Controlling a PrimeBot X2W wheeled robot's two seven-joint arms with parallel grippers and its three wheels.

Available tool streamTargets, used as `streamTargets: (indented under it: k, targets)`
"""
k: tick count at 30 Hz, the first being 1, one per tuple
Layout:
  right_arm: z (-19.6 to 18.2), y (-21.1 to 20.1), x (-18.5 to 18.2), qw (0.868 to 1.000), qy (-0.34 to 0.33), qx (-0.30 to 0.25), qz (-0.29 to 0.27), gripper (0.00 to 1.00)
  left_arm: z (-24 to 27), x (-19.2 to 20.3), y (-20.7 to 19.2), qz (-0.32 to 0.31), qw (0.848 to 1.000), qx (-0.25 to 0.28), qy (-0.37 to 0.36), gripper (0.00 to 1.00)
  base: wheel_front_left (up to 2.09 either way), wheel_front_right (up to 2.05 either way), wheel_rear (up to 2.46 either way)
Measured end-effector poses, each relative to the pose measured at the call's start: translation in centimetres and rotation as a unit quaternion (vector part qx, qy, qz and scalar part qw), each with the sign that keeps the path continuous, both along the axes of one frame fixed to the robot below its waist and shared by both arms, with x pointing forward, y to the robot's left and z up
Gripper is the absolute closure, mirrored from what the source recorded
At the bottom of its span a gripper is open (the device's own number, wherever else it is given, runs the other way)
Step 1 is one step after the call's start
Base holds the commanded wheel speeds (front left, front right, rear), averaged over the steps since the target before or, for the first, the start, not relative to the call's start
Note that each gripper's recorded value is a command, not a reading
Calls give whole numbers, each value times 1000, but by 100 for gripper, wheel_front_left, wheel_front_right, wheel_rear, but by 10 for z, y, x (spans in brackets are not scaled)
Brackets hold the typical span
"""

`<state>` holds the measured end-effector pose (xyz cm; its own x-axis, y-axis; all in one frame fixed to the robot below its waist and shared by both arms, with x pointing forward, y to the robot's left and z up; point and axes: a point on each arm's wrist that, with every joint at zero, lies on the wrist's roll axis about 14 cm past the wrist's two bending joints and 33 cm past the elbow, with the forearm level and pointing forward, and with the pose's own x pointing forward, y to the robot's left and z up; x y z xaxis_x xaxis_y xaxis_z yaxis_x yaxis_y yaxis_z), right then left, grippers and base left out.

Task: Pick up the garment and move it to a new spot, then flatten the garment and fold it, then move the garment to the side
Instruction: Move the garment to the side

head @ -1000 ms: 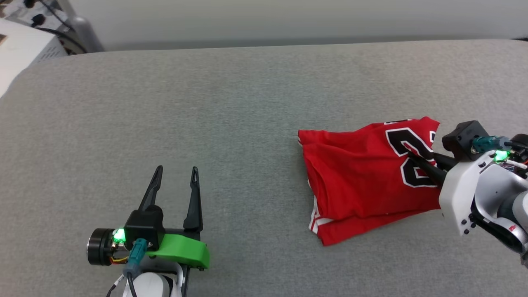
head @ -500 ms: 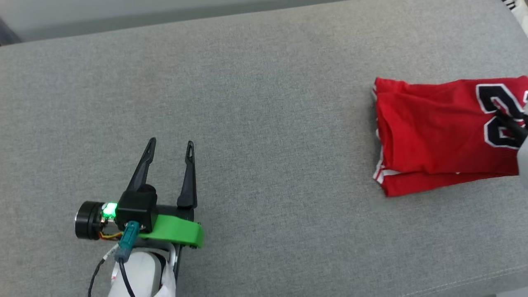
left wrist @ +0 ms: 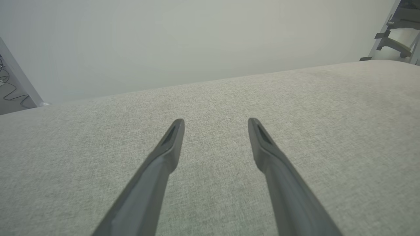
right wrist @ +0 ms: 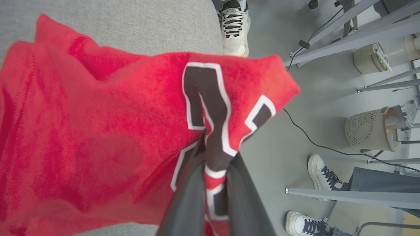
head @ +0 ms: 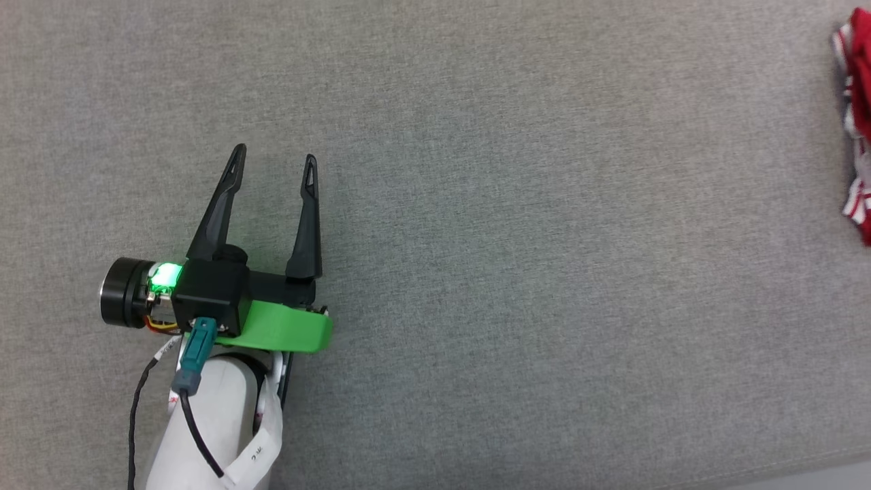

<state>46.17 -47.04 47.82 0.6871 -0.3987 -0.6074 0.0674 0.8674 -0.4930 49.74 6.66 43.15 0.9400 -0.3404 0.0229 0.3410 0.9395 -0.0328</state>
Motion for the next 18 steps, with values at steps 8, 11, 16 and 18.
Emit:
streamTargets:
  k: [8,11,16,18]
  targets:
    - [-24,-6,27,1000,-14,8,-25,0,-13,-1,15,16,1000,12,14,0,0,0,0]
    - [-8,-11,25,999,-48,-12,-18,0,-2,-4,17,21,1000,15,5,0,0,0,0]
    - [63,2,37,978,-200,-37,43,0,22,-20,24,38,999,9,-6,0,0,0,0]
    - [88,15,41,964,-254,-40,71,0,27,-29,29,46,999,11,-6,0,0,0,0]
